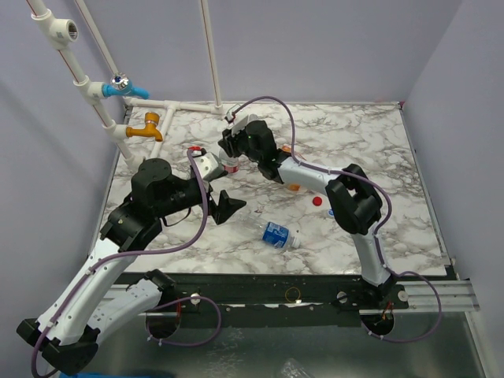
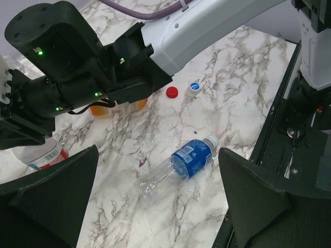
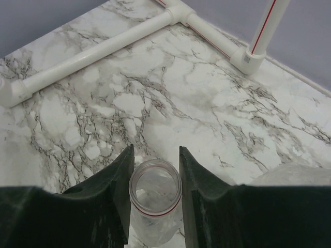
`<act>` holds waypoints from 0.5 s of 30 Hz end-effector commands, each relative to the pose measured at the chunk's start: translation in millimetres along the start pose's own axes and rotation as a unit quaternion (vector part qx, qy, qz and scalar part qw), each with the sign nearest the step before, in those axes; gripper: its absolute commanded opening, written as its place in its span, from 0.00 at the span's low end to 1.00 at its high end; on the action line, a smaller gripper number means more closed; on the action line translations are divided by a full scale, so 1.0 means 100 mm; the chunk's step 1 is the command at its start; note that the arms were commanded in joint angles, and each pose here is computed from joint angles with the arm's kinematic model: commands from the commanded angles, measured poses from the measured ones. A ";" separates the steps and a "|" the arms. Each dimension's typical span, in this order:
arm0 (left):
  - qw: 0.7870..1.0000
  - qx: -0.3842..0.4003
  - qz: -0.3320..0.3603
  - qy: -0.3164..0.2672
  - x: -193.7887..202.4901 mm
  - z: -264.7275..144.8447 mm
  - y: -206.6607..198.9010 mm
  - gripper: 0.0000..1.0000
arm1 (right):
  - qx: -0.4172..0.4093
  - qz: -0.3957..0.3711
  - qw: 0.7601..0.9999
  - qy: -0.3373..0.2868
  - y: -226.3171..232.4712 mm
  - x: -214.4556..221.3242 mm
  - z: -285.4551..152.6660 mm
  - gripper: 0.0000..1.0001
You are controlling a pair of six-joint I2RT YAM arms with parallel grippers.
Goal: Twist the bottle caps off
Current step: Place the plastic bottle at the center of the board.
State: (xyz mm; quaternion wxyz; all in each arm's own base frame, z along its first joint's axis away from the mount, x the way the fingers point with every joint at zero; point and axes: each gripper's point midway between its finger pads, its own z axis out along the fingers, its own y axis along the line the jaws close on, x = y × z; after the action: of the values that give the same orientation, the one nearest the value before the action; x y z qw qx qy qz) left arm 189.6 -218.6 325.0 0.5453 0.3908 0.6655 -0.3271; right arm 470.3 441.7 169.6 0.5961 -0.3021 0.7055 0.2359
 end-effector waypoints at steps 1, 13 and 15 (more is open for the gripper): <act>1.000 0.021 -0.005 -0.009 -0.10 -0.04 -0.09 0.99 | 0.006 0.004 1.000 0.011 0.02 0.16 -0.02 0.36; 0.999 0.051 -0.011 0.008 -0.01 -0.01 -0.17 0.99 | -0.002 0.032 0.999 -0.041 0.10 -0.40 -0.24 0.69; 0.998 0.055 -0.012 0.010 0.00 -0.01 -0.18 0.99 | -0.008 0.031 0.998 -0.055 0.15 -0.54 -0.30 0.71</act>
State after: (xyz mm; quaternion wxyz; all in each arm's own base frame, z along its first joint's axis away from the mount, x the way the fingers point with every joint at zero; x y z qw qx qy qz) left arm 181.7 -224.3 319.5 0.5213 0.4034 0.6656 -0.3500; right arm 458.0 436.5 162.3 0.5849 -0.2898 0.7158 0.2480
